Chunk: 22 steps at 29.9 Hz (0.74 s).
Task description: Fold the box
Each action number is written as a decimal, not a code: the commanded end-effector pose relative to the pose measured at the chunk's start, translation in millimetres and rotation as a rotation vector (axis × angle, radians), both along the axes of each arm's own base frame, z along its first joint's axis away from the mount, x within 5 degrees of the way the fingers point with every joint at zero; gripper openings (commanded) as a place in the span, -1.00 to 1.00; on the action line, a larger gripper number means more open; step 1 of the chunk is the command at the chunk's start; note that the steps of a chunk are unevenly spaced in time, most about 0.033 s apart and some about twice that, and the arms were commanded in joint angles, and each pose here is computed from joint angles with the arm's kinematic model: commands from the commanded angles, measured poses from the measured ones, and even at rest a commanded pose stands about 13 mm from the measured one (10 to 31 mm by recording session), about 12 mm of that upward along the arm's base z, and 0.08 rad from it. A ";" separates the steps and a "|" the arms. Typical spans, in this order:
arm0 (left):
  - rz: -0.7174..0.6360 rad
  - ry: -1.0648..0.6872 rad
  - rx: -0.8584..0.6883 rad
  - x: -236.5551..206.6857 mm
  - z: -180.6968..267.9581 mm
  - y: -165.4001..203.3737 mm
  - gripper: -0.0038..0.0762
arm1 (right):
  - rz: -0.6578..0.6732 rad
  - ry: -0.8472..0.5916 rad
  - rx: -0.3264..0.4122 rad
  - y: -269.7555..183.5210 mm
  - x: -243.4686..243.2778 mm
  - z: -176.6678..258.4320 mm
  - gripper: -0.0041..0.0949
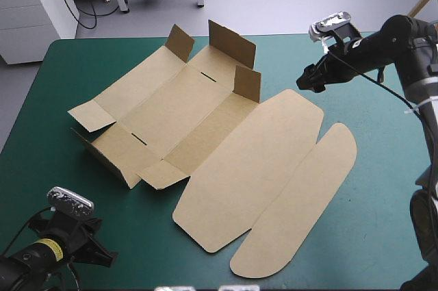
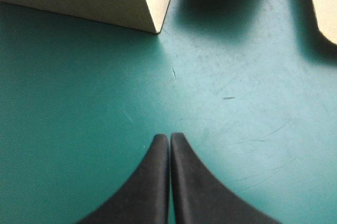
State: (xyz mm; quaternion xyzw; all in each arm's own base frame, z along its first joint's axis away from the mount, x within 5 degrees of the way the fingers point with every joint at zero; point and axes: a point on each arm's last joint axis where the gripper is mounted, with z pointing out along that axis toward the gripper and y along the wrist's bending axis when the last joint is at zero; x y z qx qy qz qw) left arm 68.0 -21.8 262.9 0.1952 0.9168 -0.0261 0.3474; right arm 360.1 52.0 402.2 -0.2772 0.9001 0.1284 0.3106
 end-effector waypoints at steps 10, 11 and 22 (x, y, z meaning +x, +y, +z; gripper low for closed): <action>0.000 -0.073 -0.001 5.6 9.0 -0.5 -0.93 | 0.128 -0.161 0.054 47.5 27.2 26.2 0.48; 0.000 -0.073 -0.001 5.6 9.0 -0.5 -0.93 | 0.140 -0.168 0.052 55.9 30.8 26.2 0.48; -0.001 -0.072 -0.003 5.6 9.0 -0.6 -0.93 | 0.158 -0.173 0.048 97.1 82.7 -6.9 0.48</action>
